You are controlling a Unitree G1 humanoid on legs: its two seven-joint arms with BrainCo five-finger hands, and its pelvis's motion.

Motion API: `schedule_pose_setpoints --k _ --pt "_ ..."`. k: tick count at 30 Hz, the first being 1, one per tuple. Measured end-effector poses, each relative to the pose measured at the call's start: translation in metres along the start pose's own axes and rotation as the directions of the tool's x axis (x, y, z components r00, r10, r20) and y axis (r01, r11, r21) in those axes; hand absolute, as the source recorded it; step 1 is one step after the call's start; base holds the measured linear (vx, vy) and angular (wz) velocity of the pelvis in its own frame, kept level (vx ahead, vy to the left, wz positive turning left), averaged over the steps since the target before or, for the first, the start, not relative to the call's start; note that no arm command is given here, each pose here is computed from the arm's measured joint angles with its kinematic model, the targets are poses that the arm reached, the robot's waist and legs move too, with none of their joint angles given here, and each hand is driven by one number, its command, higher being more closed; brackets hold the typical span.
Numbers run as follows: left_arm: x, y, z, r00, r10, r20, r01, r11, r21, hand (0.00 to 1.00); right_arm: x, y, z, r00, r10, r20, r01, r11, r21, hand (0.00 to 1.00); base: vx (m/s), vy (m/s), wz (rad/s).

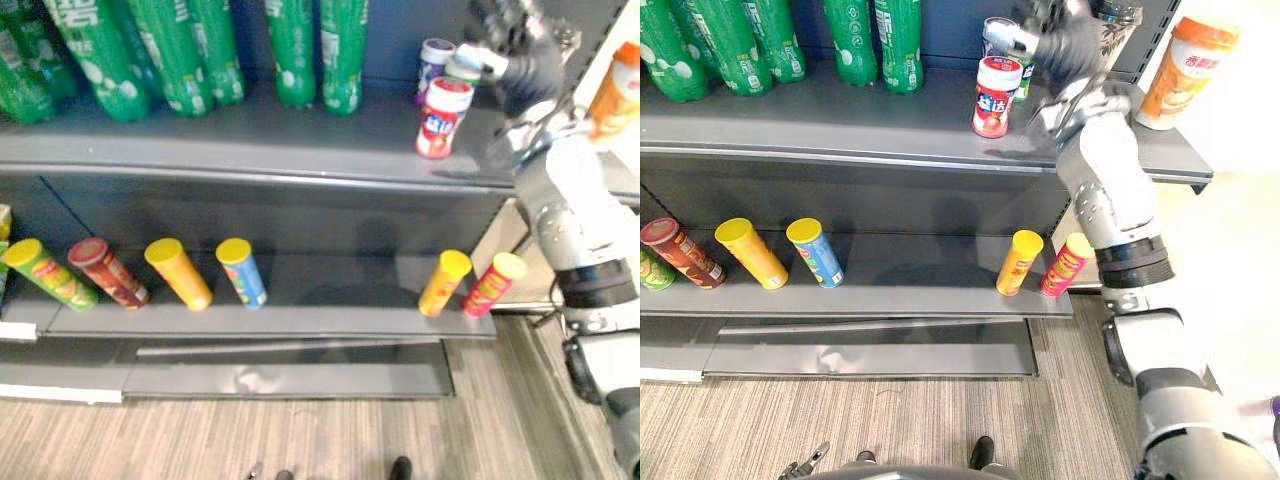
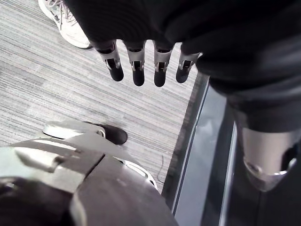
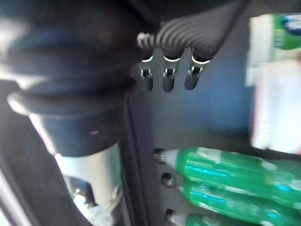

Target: Put the gum and the chips on the shelf.

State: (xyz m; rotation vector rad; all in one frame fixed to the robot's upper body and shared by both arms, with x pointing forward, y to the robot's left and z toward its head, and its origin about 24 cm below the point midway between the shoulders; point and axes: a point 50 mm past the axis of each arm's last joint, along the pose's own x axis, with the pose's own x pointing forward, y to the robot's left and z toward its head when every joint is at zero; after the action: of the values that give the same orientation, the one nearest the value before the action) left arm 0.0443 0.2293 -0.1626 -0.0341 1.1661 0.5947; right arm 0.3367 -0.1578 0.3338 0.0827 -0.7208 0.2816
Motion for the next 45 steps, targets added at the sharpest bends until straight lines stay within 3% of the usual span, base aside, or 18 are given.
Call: schedule_pose_setpoints --k 5,12,18,25,30,34,40,45 --pt "0.000 0.001 -0.002 1.000 0.002 -0.002 -0.002 1.000 0.000 0.00 0.008 -0.001 0.039 0.989 -0.011 0.149 0.010 1.000 0.004 0.00 0.00 0.002 -0.08" --pt "-0.001 0.004 -0.005 1.000 0.009 -0.006 -0.009 1.000 0.002 0.00 0.005 -0.002 0.057 0.972 -0.057 0.229 0.053 0.998 0.027 0.00 0.00 0.003 -0.07" --pt "-0.001 0.010 -0.009 1.000 0.022 -0.013 -0.022 1.000 0.004 0.00 -0.042 -0.027 0.051 0.956 -0.156 0.248 0.149 0.988 0.049 0.00 0.03 0.015 -0.18" --pt "-0.003 0.014 -0.021 0.998 0.045 -0.040 -0.047 0.998 -0.033 0.00 -0.117 -0.047 0.005 0.962 -0.250 0.108 0.241 0.966 0.089 0.00 0.02 0.010 -0.27" --pt "-0.005 0.015 -0.024 0.998 0.053 -0.032 -0.055 0.997 -0.053 0.00 -0.179 -0.058 -0.034 0.916 -0.397 -0.061 0.402 0.909 0.111 0.00 0.00 -0.001 -0.06" --pt "-0.006 0.016 -0.030 0.997 0.062 -0.045 -0.065 0.996 -0.060 0.00 -0.225 -0.055 -0.060 0.870 -0.440 -0.221 0.469 0.878 0.097 0.00 0.01 0.013 -0.09" --pt "-0.008 0.011 -0.032 0.997 0.060 -0.046 -0.062 0.997 -0.042 0.00 -0.293 -0.034 -0.113 0.756 -0.391 -0.525 0.512 0.853 0.101 0.00 0.01 0.013 -0.05" --pt "-0.007 0.009 -0.030 0.998 0.049 -0.037 -0.049 0.999 -0.012 0.00 -0.349 0.011 -0.163 0.596 -0.178 -0.783 0.513 0.835 0.201 0.00 0.00 0.000 0.00"
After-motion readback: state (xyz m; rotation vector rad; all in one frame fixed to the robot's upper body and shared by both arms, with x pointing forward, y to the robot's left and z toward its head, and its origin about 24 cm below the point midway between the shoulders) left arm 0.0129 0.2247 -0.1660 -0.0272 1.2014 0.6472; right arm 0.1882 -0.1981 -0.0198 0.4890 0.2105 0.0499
